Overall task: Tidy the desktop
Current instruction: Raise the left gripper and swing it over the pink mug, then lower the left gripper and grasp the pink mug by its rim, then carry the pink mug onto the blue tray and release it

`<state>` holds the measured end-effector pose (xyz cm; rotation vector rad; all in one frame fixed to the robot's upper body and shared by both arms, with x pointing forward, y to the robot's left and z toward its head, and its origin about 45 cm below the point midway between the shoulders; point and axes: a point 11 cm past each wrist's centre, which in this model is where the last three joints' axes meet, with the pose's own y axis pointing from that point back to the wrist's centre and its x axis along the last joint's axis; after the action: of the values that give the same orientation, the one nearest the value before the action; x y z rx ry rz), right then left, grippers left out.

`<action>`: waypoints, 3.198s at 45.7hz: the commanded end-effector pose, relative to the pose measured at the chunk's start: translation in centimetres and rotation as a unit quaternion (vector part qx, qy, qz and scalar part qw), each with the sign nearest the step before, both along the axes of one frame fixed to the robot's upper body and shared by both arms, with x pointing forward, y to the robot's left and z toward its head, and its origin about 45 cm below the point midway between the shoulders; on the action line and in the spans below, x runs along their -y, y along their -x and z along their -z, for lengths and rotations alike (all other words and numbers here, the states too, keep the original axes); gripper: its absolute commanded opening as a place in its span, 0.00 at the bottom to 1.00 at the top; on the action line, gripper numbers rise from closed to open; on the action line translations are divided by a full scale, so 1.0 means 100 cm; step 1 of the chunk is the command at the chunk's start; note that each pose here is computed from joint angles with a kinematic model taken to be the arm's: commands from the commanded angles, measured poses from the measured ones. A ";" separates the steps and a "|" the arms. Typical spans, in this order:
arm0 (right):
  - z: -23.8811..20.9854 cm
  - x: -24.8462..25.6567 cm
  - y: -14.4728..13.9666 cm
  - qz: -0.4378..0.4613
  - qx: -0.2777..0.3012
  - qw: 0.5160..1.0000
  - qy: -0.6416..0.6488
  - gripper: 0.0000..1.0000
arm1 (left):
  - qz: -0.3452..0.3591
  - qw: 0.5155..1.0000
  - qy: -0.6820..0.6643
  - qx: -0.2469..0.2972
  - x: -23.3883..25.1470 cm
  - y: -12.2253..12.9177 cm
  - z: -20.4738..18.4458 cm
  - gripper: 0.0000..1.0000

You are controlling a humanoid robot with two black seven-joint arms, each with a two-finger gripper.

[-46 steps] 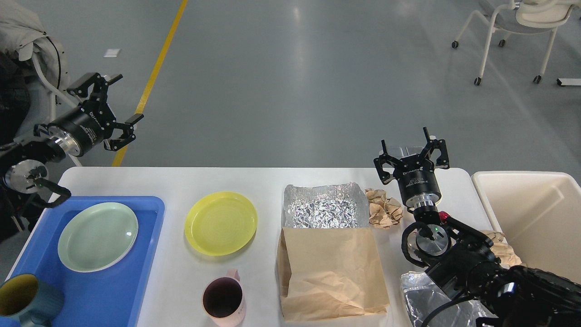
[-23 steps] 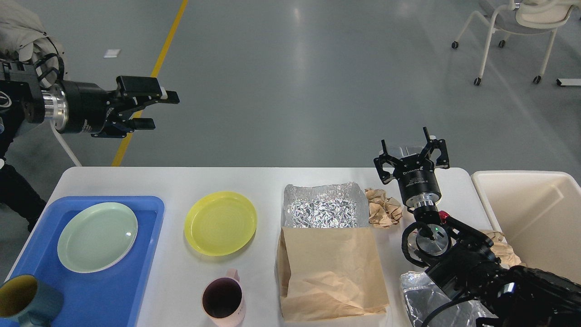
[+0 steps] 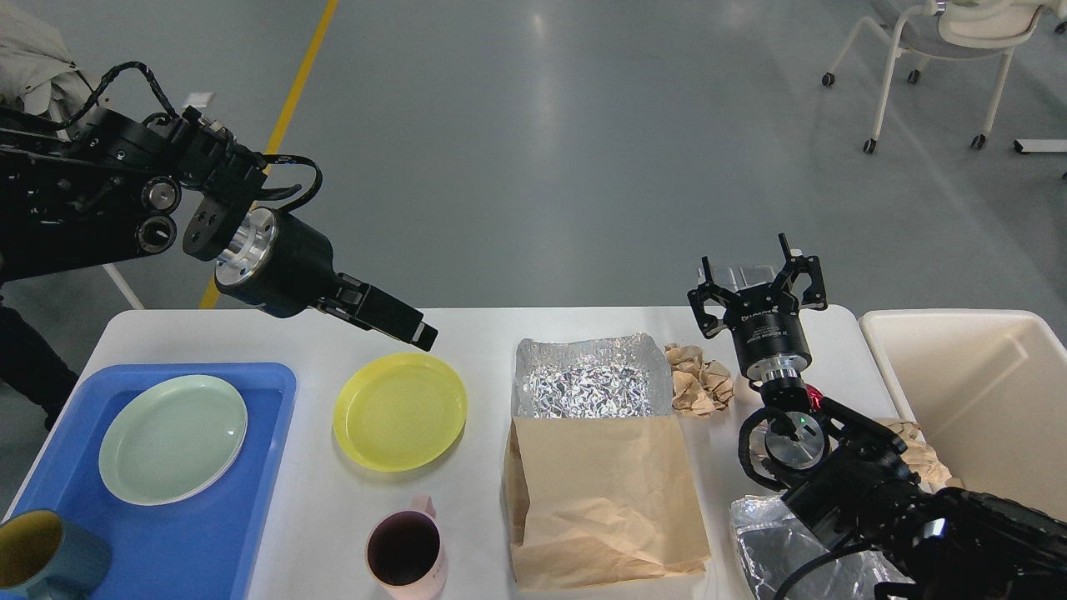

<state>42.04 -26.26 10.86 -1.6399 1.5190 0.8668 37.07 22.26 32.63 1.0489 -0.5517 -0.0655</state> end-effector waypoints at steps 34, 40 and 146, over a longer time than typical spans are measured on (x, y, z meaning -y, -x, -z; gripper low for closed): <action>-0.001 -0.001 -0.001 -0.001 0.001 1.000 -0.001 1.00 | 0.005 0.979 -0.181 -0.091 -0.007 0.087 0.139 0.96; -0.001 -0.001 -0.001 -0.001 0.001 1.000 -0.001 1.00 | 0.027 0.977 -0.196 -0.077 0.004 0.094 0.157 0.89; -0.001 -0.002 -0.001 -0.002 0.002 1.000 -0.002 1.00 | -0.143 0.952 -0.263 -0.062 -0.211 0.122 0.136 0.00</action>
<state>42.05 -26.10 10.91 -1.6409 1.5123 0.8697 24.98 42.61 20.87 1.6067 -0.2575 -0.0416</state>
